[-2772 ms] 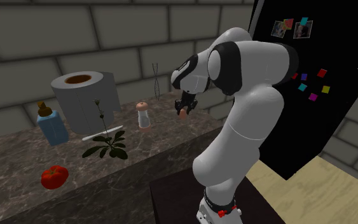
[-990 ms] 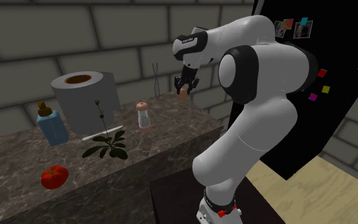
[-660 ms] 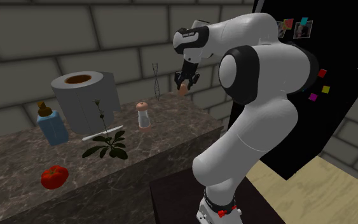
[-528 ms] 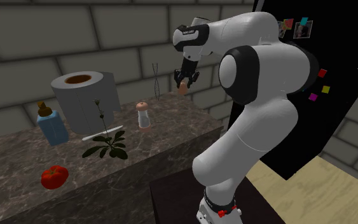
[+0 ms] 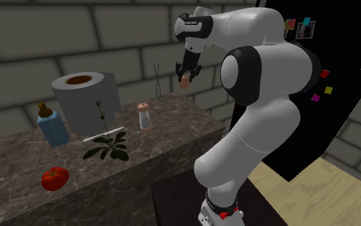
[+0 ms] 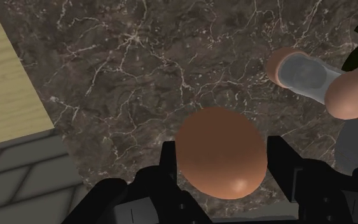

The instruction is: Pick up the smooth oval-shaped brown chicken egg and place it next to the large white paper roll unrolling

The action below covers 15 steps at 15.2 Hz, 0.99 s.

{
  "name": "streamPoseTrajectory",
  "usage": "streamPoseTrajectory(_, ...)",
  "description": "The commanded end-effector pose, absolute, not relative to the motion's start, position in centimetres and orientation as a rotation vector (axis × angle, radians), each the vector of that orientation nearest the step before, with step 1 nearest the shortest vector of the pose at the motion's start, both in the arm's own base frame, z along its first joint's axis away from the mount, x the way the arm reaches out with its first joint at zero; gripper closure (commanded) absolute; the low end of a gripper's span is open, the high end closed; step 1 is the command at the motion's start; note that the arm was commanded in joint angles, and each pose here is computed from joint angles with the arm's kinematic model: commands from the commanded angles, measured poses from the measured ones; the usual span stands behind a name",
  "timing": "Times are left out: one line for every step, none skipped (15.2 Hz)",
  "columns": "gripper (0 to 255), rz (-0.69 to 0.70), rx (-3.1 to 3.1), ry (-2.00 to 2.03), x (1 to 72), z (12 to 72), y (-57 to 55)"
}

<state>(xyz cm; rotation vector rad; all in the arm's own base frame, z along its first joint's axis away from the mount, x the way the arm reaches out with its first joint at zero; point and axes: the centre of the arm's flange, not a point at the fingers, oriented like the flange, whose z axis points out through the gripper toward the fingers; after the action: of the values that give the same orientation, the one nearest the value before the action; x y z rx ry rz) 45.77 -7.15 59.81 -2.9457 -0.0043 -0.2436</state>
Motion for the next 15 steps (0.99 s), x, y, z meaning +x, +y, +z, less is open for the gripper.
streamPoseTrajectory(255, -0.243, -2.946, -0.004, 45.8, 61.0, -7.2)
streamPoseTrajectory(255, -0.243, -2.946, -0.004, 45.8, 61.5, -7.2)
streamPoseTrajectory(255, -0.243, -2.946, -0.004, 45.8, 62.0, -7.2)
streamPoseTrajectory(255, -0.243, -2.946, -0.004, 45.8, 62.6, -7.2)
streamPoseTrajectory(255, -0.243, -2.946, -0.004, 45.8, 63.1, -7.2)
streamPoseTrajectory(255, -0.243, -2.946, -0.004, 45.8, 63.6, -7.2)
streamPoseTrajectory(255, -0.243, -2.946, -0.004, 45.8, 64.2, -7.2)
streamPoseTrajectory(255, -0.243, -2.946, -0.004, 45.8, 64.7, -7.2)
streamPoseTrajectory(255, -0.243, -2.946, -0.004, 45.8, 65.2, -7.2)
streamPoseTrajectory(255, -0.243, -2.946, -0.004, 45.8, 65.7, -7.2)
streamPoseTrajectory(255, -0.243, -2.946, -0.004, 45.8, 66.3, -7.2)
streamPoseTrajectory(255, -0.243, -2.946, -0.004, 45.8, 66.8, -7.2)
streamPoseTrajectory(255, -0.243, -2.946, -0.004, 45.8, 67.3, -7.2)
streamPoseTrajectory(255, -0.243, -2.946, -0.004, 45.8, 67.8, -7.2)
streamPoseTrajectory(255, -0.243, -2.946, -0.004, 45.8, 68.4, -7.2)
